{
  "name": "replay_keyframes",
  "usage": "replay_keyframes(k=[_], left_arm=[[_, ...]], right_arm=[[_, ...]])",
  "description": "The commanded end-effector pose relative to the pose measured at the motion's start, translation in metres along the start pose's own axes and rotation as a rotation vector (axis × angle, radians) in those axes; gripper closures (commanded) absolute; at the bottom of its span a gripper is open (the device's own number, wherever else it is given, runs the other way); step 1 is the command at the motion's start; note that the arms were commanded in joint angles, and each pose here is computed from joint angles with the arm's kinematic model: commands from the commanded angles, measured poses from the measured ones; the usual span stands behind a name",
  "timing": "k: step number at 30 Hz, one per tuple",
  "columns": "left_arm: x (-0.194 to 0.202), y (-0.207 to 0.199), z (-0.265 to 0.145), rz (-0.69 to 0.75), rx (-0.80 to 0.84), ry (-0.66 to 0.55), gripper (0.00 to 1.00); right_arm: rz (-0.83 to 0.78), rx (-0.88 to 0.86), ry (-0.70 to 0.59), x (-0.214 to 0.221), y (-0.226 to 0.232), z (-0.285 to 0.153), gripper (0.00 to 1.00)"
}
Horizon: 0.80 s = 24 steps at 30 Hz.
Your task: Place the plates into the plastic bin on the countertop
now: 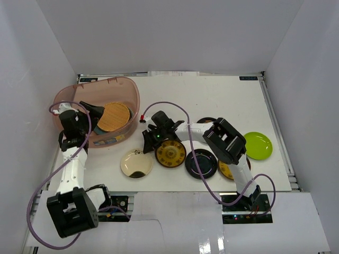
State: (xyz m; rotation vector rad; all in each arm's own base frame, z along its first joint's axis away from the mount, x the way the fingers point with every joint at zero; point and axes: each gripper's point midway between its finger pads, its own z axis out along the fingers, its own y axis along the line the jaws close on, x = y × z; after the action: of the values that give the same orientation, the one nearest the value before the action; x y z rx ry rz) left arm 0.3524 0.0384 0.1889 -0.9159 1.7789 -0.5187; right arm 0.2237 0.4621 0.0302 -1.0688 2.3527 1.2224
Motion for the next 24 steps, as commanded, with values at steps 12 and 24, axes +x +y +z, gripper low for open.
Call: replay_keyframes(k=[12, 24], left_arm=[[0.099, -0.093, -0.151, 0.223, 0.643, 0.414, 0.20], [0.155, -0.036, -0.160, 0.130, 0.537, 0.527, 0.27]], right_arm=[[-0.060, 0.117, -0.510, -0.089, 0.043, -0.193, 0.92], [-0.065, 0.299, -0.784, -0.220, 0.026, -0.297, 0.92]])
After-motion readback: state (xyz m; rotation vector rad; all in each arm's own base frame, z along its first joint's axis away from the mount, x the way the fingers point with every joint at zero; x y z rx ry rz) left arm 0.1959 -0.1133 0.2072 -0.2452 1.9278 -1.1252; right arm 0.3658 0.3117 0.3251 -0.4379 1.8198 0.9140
